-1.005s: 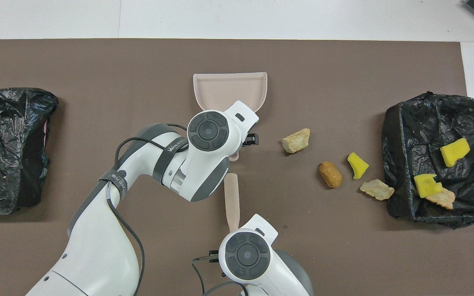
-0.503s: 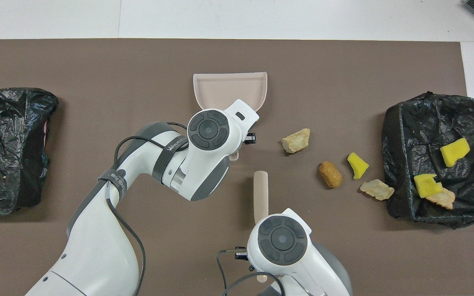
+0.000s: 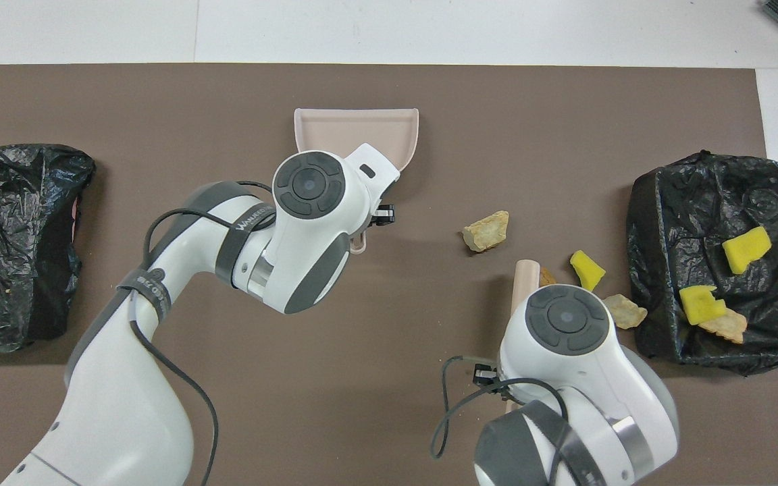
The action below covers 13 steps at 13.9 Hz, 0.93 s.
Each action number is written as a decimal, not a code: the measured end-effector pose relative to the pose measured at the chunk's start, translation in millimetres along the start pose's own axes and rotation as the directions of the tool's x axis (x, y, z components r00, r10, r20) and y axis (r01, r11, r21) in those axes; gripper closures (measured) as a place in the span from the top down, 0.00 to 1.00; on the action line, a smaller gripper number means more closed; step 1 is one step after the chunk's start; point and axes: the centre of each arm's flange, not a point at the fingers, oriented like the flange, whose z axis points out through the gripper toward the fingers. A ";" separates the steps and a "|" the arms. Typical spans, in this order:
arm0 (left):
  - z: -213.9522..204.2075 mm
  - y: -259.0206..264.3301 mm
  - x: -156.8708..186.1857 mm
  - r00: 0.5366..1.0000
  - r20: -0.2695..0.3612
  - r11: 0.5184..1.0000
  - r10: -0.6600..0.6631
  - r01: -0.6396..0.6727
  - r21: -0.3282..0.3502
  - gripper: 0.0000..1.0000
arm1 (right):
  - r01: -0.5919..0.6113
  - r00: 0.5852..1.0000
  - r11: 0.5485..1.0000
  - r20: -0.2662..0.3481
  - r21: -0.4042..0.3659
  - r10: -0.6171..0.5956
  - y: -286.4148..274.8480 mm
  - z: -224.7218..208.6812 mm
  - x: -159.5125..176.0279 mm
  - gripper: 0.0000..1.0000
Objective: Sweep and dump trash in bin
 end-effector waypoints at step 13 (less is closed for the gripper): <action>-119.6 -152.0 -77.1 0.774 0.227 0.799 0.591 -0.600 -0.033 0.31 | -0.137 0.991 0.981 -0.004 -0.136 0.137 119.5 57.3 49.0 0.26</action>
